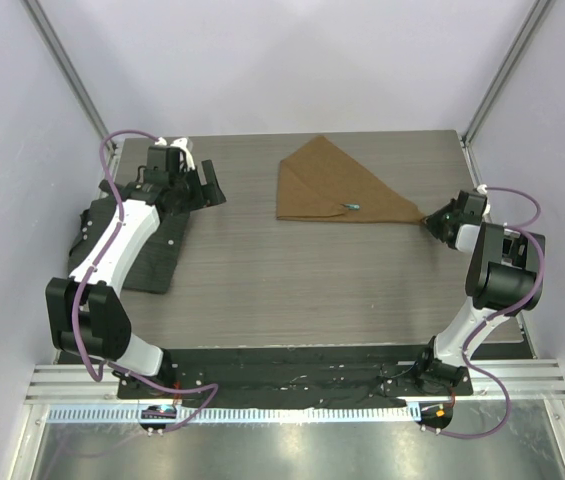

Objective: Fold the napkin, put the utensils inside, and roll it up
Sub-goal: Fold the napkin

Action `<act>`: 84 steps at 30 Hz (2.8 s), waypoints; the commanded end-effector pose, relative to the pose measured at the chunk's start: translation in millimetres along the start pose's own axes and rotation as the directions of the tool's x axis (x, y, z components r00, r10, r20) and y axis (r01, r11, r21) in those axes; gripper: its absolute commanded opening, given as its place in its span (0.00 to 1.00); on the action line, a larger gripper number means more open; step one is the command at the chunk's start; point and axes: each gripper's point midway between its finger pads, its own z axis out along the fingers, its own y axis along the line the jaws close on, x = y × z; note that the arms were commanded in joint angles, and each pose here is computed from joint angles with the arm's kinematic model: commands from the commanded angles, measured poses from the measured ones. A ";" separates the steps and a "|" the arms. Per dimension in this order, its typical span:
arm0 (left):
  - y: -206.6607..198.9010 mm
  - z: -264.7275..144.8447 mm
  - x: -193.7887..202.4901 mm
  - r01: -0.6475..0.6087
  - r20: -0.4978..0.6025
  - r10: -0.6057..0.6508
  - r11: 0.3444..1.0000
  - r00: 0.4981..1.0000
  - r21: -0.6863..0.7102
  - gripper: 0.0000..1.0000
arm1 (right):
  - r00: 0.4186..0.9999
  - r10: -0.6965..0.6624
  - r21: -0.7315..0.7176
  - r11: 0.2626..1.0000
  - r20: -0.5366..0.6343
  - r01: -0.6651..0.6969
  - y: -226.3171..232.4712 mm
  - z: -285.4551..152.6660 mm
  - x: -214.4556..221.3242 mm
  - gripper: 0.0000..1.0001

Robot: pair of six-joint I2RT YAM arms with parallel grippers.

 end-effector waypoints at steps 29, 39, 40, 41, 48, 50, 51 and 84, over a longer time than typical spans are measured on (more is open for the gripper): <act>-16.6 -15.9 -6.7 -0.002 0.031 -0.001 0.996 1.000 0.092 0.84 | 0.968 -0.240 -0.685 0.693 0.072 0.223 294.9 -81.1 67.2 0.01; -18.7 -17.3 -7.8 -0.004 0.033 0.001 0.995 0.999 0.099 0.84 | 0.939 -0.343 -0.715 0.655 0.004 0.242 312.8 -80.0 119.2 0.01; -18.5 -17.6 -7.2 -0.004 0.032 0.001 0.995 0.999 0.098 0.84 | 0.936 -0.352 -0.715 0.655 -0.003 0.244 312.9 -77.9 124.0 0.01; -18.2 -17.8 -7.9 -0.002 0.035 -0.001 0.995 0.999 0.098 0.84 | 0.933 -0.361 -0.718 0.651 -0.006 0.247 313.8 -78.1 128.5 0.01; -18.9 -17.3 -6.6 -0.003 0.032 0.000 0.995 0.999 0.102 0.84 | 0.892 -0.451 -0.715 0.636 -0.039 0.291 310.9 -75.1 164.7 0.01; -19.3 -17.2 -6.2 -0.002 0.031 -0.002 0.995 1.000 0.105 0.84 | 0.881 -0.471 -0.713 0.632 -0.043 0.303 309.3 -73.1 172.3 0.01; -19.1 -17.2 -6.3 0.001 0.031 -0.004 0.994 1.000 0.105 0.84 | 0.878 -0.476 -0.714 0.629 -0.041 0.308 310.8 -72.9 174.1 0.01; -19.3 -15.1 -3.8 0.006 0.023 -0.009 0.994 1.000 0.111 0.84 | 0.800 -0.592 -0.703 0.608 -0.093 0.368 310.6 -29.3 240.8 0.01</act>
